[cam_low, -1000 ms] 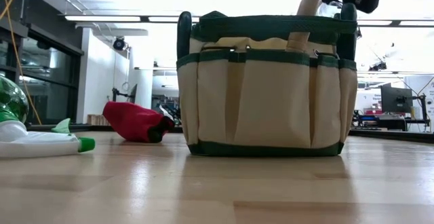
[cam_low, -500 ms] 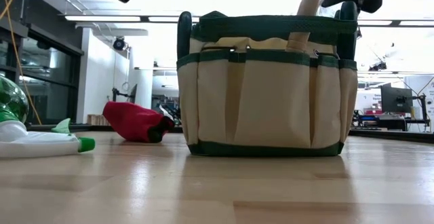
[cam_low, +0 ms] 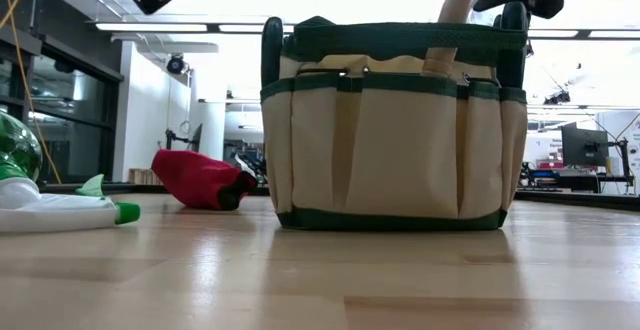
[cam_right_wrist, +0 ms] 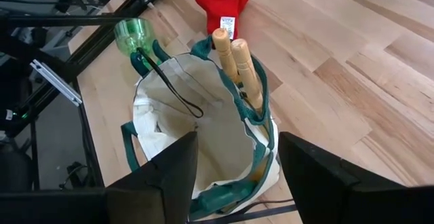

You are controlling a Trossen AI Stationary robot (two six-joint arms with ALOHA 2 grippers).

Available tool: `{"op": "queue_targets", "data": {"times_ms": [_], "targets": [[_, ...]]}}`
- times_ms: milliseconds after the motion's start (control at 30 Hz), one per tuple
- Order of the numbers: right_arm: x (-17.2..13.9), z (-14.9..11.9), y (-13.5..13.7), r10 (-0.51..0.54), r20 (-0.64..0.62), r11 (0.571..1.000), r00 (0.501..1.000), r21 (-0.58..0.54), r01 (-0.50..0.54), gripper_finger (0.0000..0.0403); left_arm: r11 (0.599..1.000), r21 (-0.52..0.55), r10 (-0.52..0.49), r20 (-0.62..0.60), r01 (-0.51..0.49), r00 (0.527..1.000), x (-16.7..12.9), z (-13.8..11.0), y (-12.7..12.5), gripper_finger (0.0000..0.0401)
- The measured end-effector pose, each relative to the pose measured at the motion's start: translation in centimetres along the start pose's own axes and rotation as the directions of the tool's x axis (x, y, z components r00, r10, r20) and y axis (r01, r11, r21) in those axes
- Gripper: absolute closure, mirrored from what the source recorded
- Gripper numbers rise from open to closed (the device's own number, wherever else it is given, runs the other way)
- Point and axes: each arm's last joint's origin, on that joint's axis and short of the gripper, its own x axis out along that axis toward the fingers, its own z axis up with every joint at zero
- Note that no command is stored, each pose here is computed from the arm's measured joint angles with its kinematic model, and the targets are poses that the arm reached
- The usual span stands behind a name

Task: Pick & Place Garden tools in Gardening bag
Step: Put the spray bottle into the gardening bag

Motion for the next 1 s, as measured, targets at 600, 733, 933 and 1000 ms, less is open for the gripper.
{"op": "queue_targets", "data": {"times_ms": [600,733,933,1000], "targets": [[0.0,0.0,-0.1,-0.008,-0.002,1.0,1.0,-0.005,0.008,0.0206,0.971,0.183,-0.058,-0.443,0.153,0.895,4.8,-3.0,0.0,0.0182],[0.0,0.0,-0.1,-0.009,-0.003,1.0,1.0,-0.006,0.009,0.0206,0.957,0.233,-0.026,-0.517,0.17,0.856,6.8,-4.0,-0.8,0.018],[0.0,-0.1,-0.2,-0.018,-0.008,1.0,1.0,-0.009,0.017,0.0206,0.942,0.275,0.014,-0.607,0.194,0.794,8.7,-5.8,-2.1,0.018],[0.0,-0.1,-0.2,-0.018,-0.008,1.0,1.0,-0.009,0.018,0.0206,0.935,0.292,0.02,-0.609,0.201,0.793,9.4,-6.0,-2.6,0.018]]}}
